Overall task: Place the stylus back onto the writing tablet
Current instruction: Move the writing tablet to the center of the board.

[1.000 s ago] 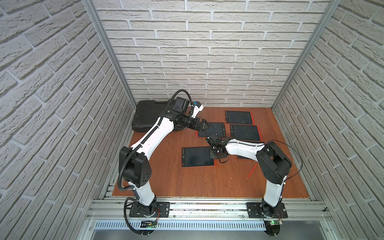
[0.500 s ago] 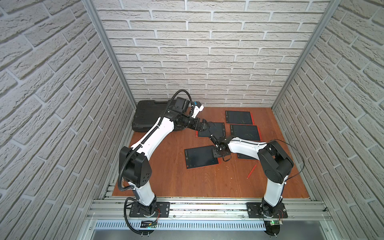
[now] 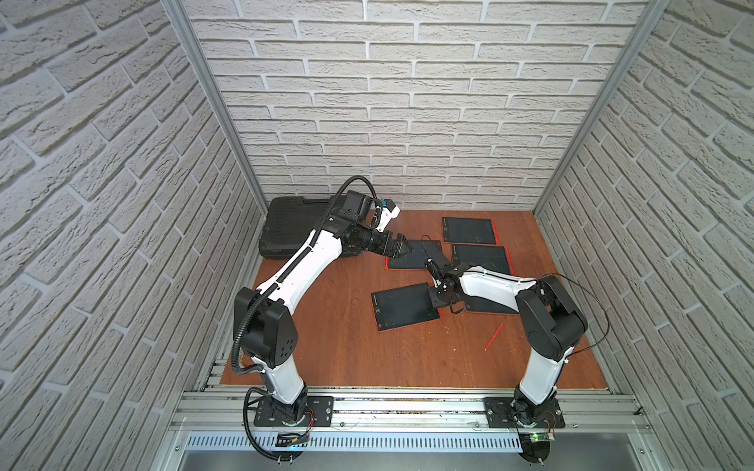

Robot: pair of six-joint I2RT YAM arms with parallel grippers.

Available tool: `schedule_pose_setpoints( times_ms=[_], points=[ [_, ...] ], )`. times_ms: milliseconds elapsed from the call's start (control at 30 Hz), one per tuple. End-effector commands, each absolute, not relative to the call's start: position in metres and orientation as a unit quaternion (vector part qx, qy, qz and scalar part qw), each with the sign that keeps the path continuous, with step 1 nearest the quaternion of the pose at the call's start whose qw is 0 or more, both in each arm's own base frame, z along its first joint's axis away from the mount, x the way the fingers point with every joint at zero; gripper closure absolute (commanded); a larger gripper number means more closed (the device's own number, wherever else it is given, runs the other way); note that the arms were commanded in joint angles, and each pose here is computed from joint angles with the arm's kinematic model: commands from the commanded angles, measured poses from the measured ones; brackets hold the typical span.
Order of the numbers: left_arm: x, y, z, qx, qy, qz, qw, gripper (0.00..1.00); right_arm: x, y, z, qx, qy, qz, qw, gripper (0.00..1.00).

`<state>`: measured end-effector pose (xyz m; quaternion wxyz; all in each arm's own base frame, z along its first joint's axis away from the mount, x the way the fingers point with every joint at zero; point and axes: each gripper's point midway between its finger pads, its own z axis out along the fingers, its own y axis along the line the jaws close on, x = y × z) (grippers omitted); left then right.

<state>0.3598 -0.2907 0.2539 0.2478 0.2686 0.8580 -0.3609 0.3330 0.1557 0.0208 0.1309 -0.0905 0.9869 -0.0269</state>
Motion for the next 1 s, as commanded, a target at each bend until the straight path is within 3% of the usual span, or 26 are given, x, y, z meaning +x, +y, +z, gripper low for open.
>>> schedule_pose_setpoints(
  times_ms=[0,400,700,867,967],
  points=[
    [0.354,-0.292,0.264,0.283,0.848,-0.362,0.263,0.02,0.321,0.154,0.041,-0.086,0.987,-0.008,0.136,0.80],
    [0.312,-0.312,0.267,0.338,0.818,-0.392,0.249,0.02,0.275,0.123,0.079,0.045,0.983,0.037,0.172,0.72],
    [0.260,-0.328,0.236,0.390,0.809,-0.330,0.288,0.02,0.236,0.070,0.082,0.138,0.978,0.026,0.155,0.68],
    [0.247,-0.343,0.230,0.386,0.784,-0.327,0.361,0.02,0.218,0.040,0.073,0.197,0.970,0.012,0.142,0.52],
    [0.237,-0.347,0.228,0.393,0.771,-0.333,0.375,0.02,0.215,0.031,0.069,0.212,0.967,0.010,0.141,0.49]
  ],
)
